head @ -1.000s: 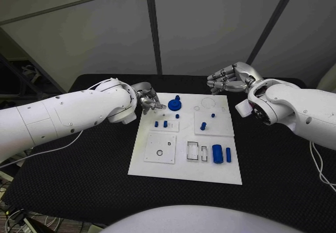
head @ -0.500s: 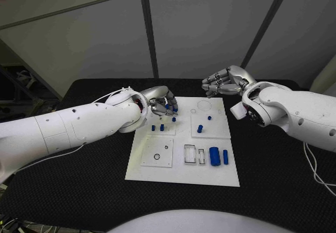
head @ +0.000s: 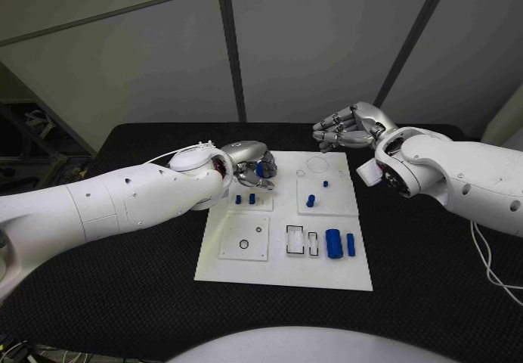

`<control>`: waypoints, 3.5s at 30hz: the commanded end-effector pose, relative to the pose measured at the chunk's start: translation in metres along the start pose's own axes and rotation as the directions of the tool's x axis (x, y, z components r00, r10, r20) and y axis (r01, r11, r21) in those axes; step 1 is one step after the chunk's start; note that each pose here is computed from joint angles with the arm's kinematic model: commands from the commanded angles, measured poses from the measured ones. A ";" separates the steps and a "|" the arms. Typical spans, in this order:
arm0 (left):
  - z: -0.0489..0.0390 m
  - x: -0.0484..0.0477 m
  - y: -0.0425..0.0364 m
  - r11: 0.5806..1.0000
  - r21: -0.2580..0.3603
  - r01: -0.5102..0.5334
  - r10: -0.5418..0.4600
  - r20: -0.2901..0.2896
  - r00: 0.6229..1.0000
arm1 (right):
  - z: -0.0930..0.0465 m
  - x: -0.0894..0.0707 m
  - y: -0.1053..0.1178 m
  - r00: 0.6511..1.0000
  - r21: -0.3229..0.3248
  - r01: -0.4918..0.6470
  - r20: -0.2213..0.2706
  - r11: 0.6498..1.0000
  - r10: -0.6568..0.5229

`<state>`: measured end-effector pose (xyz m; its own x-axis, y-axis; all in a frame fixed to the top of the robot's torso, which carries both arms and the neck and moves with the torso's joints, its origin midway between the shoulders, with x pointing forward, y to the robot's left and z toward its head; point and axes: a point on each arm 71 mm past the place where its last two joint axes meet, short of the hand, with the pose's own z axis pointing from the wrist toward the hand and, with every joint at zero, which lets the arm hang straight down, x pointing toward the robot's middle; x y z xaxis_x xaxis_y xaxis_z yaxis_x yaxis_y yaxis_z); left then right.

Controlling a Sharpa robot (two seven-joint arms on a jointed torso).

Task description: Assemble the parts on the task board

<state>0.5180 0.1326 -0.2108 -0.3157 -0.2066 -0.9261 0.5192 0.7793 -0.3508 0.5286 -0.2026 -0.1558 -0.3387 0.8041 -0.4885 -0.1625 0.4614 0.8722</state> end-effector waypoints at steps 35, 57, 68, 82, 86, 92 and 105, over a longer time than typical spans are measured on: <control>0.0149 0.0148 -0.0012 0.996 -0.030 -0.079 0.076 -0.086 0.993 | 0.002 0.004 0.003 1.000 -0.013 -0.007 -0.015 1.000 0.007; 0.0168 0.0152 -0.0003 0.998 -0.027 -0.053 0.051 -0.069 0.996 | 0.002 0.005 0.004 1.000 -0.014 -0.008 -0.017 1.000 0.007; 0.0093 0.0050 0.0038 1.000 -0.024 -0.009 0.009 -0.003 1.000 | 0.002 0.004 0.003 1.000 -0.014 -0.007 -0.016 1.000 0.007; -0.0055 -0.0237 0.0140 0.998 -0.046 0.052 -0.050 0.058 0.997 | 0.001 0.003 0.000 1.000 -0.009 -0.007 -0.014 1.000 0.007; -0.0144 -0.0255 0.0250 0.994 -0.078 0.075 -0.072 0.049 0.996 | 0.001 0.002 -0.001 1.000 -0.006 -0.006 -0.012 1.000 0.006; -0.0228 -0.0233 0.0347 0.991 -0.107 0.085 -0.082 0.034 0.996 | 0.001 0.002 -0.001 1.000 -0.004 -0.006 -0.012 1.000 0.006; -0.0269 -0.0082 0.0395 0.991 -0.120 0.062 -0.062 0.005 0.998 | 0.001 0.002 -0.002 1.000 -0.002 -0.007 -0.013 1.000 0.007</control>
<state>0.5196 0.1814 -0.2132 -0.3421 -0.2765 -0.8981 0.3955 0.8246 -0.4045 0.5287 -0.2025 -0.1601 -0.3460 0.8029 -0.4855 -0.1545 0.4616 0.8735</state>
